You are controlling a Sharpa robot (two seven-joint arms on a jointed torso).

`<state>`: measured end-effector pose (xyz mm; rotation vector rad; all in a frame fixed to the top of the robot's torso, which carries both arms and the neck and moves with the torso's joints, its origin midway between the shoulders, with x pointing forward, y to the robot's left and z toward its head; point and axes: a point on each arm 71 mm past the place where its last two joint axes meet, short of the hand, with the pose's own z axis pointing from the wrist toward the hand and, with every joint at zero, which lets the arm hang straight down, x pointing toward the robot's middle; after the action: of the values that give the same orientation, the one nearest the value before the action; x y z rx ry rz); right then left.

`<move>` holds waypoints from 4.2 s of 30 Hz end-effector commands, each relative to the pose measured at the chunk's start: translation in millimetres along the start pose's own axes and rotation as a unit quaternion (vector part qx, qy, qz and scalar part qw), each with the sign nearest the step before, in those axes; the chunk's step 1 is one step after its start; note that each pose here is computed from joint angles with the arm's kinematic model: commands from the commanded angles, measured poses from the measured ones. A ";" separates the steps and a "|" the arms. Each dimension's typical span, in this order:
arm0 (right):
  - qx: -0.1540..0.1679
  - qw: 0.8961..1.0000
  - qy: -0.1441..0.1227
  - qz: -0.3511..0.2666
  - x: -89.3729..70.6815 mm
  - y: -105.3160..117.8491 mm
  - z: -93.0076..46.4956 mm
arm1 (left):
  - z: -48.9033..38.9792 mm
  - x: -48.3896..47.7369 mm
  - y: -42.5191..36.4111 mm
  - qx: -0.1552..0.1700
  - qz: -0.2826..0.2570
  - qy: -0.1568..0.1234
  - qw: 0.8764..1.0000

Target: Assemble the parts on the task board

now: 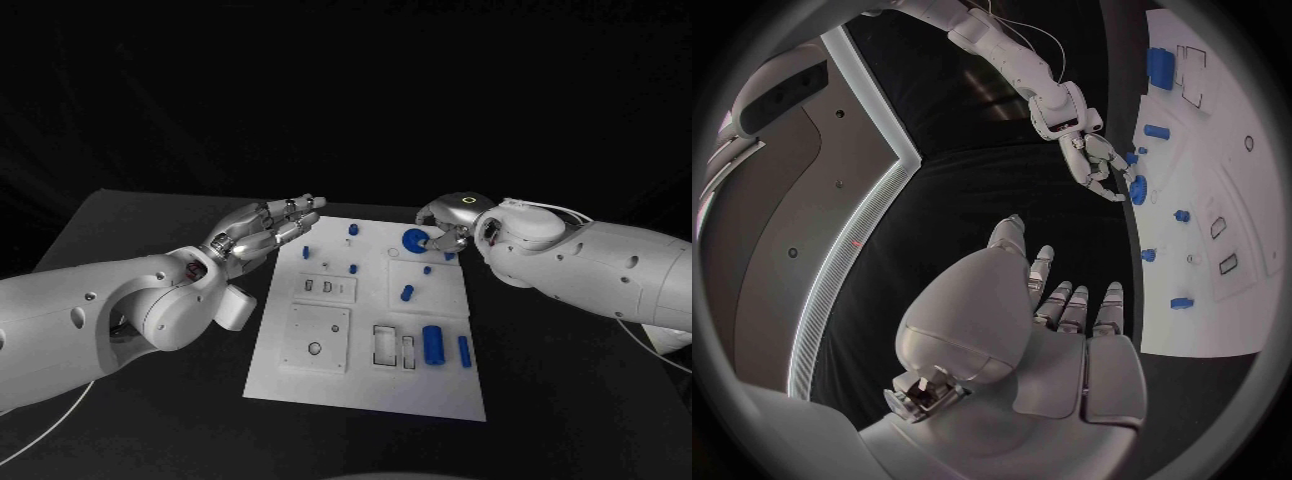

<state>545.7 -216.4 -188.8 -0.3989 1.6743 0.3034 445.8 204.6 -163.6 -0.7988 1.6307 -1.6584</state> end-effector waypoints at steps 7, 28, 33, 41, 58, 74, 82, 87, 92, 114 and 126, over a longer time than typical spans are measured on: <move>0.000 1.000 0.009 0.007 2.4 1.2 5.0 | 0.7 2.9 -0.6 0.001 -0.001 0.013 1.000; -0.002 1.000 0.028 0.010 20.7 2.1 6.1 | 0.4 2.7 0.1 -0.002 -0.001 0.014 1.000; -0.004 0.999 0.030 0.009 21.7 2.1 5.8 | 1.0 3.4 0.5 -0.003 -0.002 0.016 1.000; -0.016 1.000 0.007 0.017 18.3 3.4 4.4 | 0.8 3.2 1.2 -0.005 -0.002 0.016 1.000; -0.080 0.996 -0.011 0.045 -22.4 50.7 15.0 | 1.8 4.1 1.3 -0.005 -0.001 0.015 1.000; -0.114 0.992 0.008 0.047 -27.3 93.7 40.0 | 5.8 5.6 2.2 -0.005 -0.001 0.018 1.000; -0.118 0.992 0.006 0.047 -26.4 104.2 50.7 | 7.2 7.4 2.4 -0.005 -0.001 0.021 1.000; -0.118 0.992 0.006 0.047 -22.3 108.1 55.6 | 7.5 8.0 2.3 -0.005 -0.002 0.022 1.000; -0.117 0.992 0.006 0.046 -20.3 110.1 58.9 | 7.3 8.1 2.3 -0.006 -0.002 0.022 1.000; -0.109 0.993 0.000 0.048 -17.9 99.6 55.1 | 8.1 6.4 3.7 -0.011 -0.001 0.021 1.000; -0.133 0.987 -0.050 0.069 -22.5 88.4 39.4 | 6.6 4.7 4.9 -0.013 -0.002 0.020 1.000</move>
<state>548.5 -119.9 -178.7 -0.4569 1.6300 0.5934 449.7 198.3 -168.9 -0.7985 1.6743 -1.6491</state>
